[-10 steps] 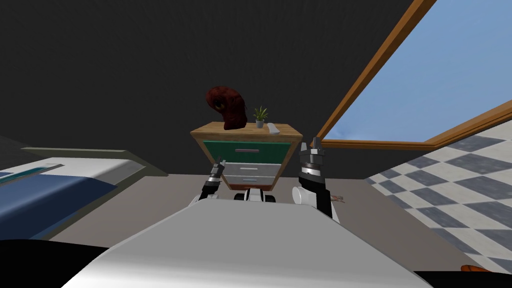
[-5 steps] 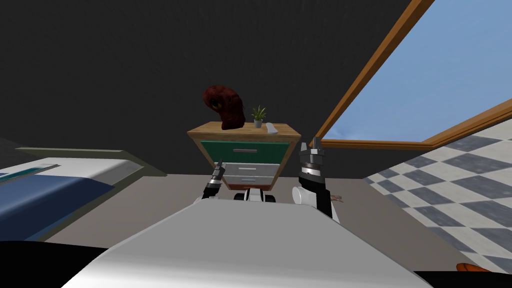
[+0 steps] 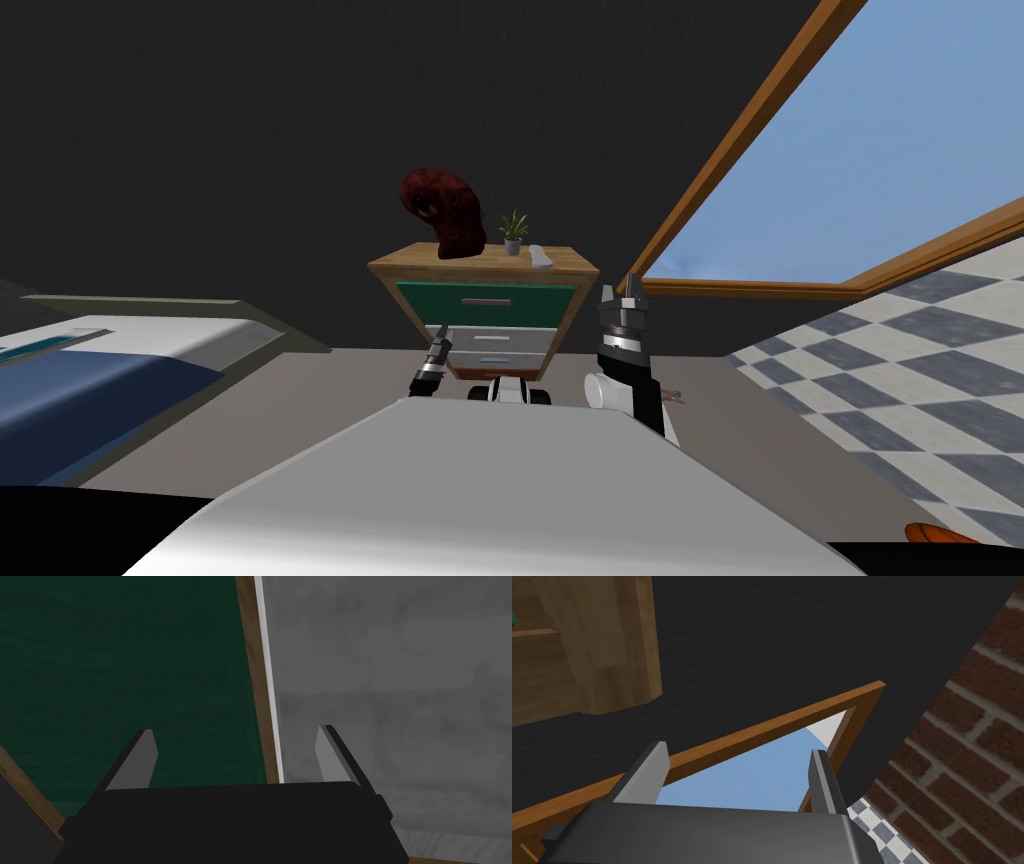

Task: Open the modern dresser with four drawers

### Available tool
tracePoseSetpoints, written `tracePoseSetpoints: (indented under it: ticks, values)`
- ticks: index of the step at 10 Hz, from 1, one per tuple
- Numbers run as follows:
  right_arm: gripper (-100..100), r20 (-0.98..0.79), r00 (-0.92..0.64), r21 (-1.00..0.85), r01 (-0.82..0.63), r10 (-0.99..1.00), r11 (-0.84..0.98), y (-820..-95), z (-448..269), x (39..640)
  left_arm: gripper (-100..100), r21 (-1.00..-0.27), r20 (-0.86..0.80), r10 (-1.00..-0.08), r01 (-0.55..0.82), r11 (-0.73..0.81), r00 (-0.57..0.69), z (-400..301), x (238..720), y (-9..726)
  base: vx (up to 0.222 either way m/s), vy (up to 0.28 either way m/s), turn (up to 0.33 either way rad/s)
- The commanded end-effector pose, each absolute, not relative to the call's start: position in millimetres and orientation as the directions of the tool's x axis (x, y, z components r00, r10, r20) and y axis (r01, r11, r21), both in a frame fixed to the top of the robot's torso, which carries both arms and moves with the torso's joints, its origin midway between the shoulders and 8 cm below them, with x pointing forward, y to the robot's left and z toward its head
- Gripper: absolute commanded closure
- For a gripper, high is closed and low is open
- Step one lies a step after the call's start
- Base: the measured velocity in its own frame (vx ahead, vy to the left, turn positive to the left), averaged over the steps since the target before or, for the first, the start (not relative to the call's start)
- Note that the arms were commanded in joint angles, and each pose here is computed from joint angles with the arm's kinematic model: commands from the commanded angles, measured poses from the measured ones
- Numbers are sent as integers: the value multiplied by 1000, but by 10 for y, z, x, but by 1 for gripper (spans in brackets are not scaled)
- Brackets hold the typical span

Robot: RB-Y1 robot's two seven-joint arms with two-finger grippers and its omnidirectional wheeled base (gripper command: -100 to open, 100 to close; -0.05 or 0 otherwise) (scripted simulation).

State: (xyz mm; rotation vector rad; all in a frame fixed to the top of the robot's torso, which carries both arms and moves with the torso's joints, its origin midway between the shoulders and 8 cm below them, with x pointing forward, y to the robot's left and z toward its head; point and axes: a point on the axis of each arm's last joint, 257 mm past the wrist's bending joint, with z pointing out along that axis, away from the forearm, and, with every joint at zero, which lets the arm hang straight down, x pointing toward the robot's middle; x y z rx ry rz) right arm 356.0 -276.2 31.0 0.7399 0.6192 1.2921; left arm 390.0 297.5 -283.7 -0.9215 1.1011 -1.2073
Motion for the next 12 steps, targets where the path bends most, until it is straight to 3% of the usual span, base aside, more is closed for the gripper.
tracePoseSetpoints:
  ticks: [1,12]
  values:
    - [0,-1,178,779,-617,984,112,-2762,310,3560,-100,-967,-148,-989,210,147,12,-3027,3843,2958,5,-28,3]
    - [0,-1,178,779,-617,984,112,-2762,310,3560,-100,-992,-64,-998,104,66,19,-3736,3661,2586,1,-24,-2]
